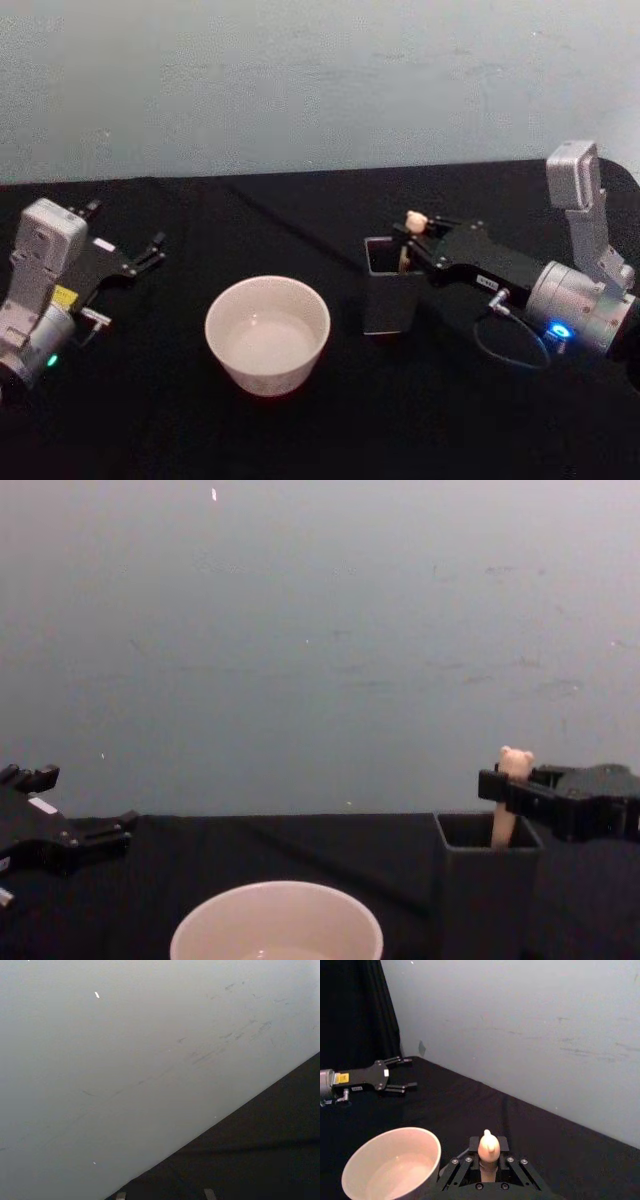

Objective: Pick up the stirring spoon with one hand, stir inside the cup, then place it back in its original position.

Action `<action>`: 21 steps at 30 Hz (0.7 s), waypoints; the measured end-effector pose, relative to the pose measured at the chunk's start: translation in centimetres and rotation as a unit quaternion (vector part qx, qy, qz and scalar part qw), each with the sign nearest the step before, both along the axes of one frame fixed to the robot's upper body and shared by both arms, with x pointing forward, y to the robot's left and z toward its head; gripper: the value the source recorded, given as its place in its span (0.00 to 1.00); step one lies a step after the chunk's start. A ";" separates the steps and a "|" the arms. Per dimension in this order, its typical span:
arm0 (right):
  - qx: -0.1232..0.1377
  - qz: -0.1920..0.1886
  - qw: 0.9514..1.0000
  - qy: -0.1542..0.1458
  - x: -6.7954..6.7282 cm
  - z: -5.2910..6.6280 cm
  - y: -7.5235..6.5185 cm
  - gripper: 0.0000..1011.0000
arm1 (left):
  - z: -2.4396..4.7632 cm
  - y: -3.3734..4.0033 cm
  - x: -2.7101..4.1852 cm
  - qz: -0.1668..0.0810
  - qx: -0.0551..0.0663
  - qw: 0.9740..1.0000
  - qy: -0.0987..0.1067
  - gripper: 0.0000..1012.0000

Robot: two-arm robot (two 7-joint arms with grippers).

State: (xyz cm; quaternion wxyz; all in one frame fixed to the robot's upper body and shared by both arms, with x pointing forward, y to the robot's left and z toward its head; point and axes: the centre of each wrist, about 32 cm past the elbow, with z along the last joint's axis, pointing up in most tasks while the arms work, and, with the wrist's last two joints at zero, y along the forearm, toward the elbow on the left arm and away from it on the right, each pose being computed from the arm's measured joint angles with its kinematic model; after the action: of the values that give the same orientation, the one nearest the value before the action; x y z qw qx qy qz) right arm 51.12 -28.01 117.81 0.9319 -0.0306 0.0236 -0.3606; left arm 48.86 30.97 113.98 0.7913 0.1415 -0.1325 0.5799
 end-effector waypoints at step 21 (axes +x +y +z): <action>-0.007 -0.008 1.000 0.007 0.0 -0.3 0.1 0.21 | 0.00 0.00 0.00 0.000 0.000 1.000 0.000 0.99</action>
State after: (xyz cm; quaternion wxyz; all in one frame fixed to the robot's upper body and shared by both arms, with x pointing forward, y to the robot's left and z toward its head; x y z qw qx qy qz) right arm 51.15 -27.95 117.51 0.9284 -0.0390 0.0281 -0.3684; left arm 48.86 30.97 113.98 0.7913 0.1415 -0.1325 0.5799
